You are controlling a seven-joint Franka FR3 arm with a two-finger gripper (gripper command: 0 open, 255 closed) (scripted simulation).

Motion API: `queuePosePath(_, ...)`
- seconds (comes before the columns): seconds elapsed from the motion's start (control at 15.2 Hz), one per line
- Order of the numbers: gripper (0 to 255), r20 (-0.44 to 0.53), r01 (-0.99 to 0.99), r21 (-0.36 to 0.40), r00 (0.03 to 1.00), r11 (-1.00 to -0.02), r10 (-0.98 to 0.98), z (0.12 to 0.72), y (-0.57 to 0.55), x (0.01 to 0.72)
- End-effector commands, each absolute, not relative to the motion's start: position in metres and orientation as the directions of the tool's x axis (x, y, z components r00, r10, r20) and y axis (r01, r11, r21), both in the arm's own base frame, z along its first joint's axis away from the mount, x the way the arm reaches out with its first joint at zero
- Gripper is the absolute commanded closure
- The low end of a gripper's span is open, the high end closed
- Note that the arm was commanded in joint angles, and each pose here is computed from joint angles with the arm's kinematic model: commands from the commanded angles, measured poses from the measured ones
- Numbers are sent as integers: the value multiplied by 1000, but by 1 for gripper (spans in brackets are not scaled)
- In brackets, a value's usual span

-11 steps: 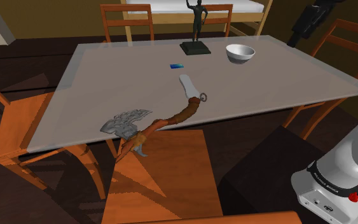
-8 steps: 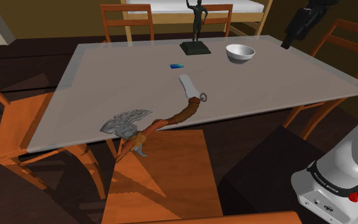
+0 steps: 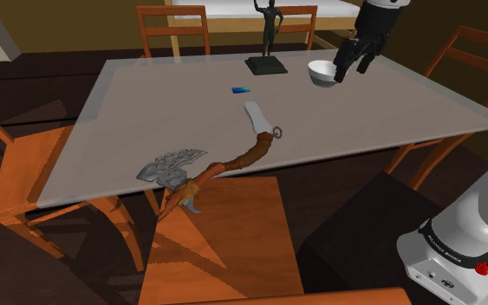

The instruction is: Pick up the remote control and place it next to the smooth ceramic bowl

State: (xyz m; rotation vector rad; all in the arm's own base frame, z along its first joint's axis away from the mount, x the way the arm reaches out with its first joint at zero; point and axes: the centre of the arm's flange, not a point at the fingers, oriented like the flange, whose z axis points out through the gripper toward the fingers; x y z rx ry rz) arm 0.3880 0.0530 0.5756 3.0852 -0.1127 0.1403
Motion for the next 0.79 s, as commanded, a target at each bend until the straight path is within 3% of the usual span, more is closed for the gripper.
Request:
queuePosePath(0.0,0,87,-95,41,992,-995,-91,564,60,410)
queuePosePath(0.73,0,45,-200,11,979,-980,-199,478,87,529)
